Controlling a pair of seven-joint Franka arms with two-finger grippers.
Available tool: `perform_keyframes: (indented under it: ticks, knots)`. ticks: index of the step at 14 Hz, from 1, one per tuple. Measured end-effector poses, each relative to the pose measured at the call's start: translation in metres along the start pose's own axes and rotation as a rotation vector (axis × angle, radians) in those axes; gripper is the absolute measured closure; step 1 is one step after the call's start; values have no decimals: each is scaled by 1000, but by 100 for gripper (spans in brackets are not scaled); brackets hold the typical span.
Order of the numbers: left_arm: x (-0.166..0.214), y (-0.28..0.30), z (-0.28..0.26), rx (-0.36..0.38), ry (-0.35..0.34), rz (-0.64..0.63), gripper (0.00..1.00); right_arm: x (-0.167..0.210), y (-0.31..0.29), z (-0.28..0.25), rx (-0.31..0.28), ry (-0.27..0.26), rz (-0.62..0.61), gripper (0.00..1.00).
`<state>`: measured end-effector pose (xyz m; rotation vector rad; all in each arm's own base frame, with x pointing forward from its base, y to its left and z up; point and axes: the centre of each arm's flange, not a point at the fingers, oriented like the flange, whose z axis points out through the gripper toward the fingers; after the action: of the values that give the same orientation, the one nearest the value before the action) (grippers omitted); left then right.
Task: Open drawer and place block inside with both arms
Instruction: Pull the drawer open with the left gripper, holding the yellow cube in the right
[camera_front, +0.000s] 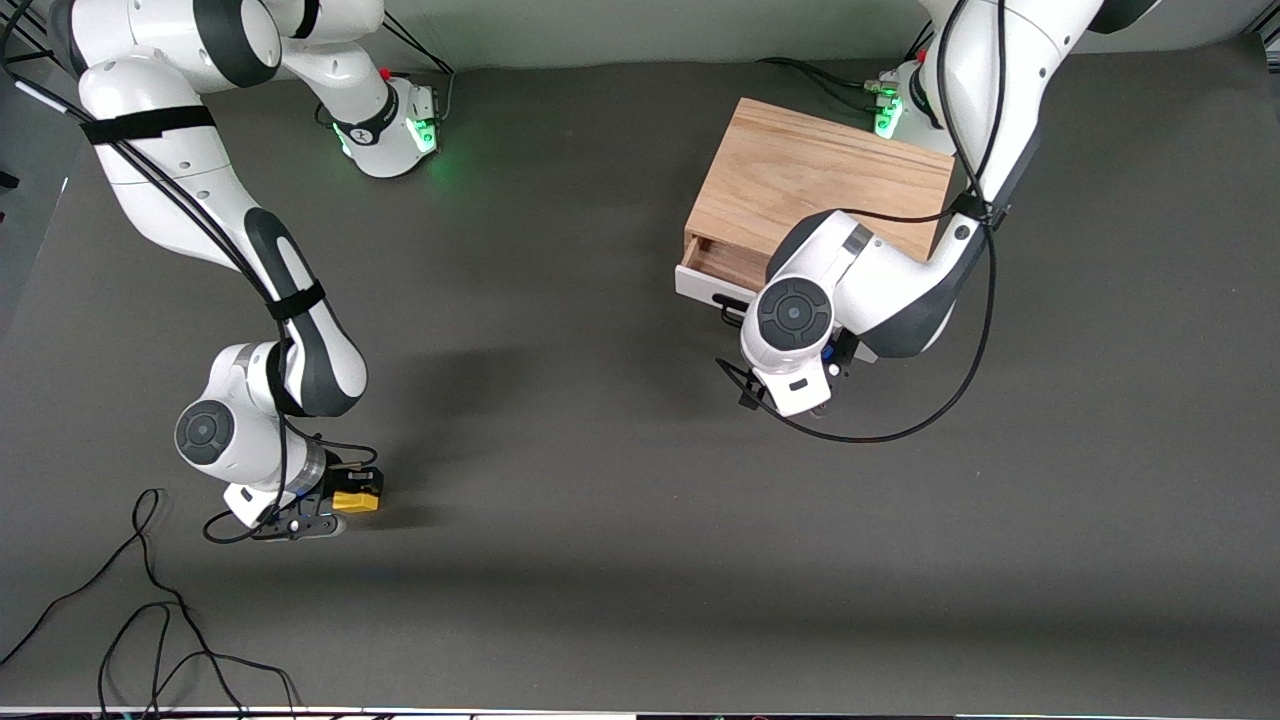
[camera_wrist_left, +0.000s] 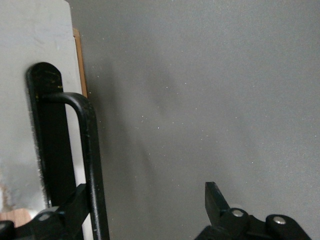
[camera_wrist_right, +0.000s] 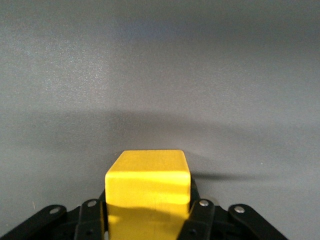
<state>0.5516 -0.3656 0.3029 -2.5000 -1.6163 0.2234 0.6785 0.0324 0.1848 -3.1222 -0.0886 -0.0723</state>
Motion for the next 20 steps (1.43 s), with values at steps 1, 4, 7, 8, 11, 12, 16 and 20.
perform_keyframes:
  ticks: [1, 4, 7, 8, 11, 12, 16, 20]
  knots:
    - [0, 1, 0, 1, -1, 0, 0, 0, 0, 0, 0, 0, 0, 45]
    - [0, 6, -1, 4, -1, 1, 0, 0, 0, 0, 0, 0, 0, 45]
    - [0, 14, -5, -27, -2, 4, 0, 2, -1, -3, 1, 6, -2, 45]
    - [0, 15, -4, -27, -3, 4, 0, 2, -1, -4, 1, 8, -2, 45]
    - [-1, 16, -6, -39, -2, 6, 0, 3, -2, -4, 1, 10, -2, 45]
    - [-1, 17, -7, -52, -1, 8, 0, 3, -2, -4, 1, 10, -2, 45]
    - [-2, 26, -10, -96, 0, 15, 0, 3, -2, -5, 1, 11, -3, 45]
    - [-2, 33, -14, -151, 1, 23, 0, 5, -2, -7, 1, 16, -3, 45]
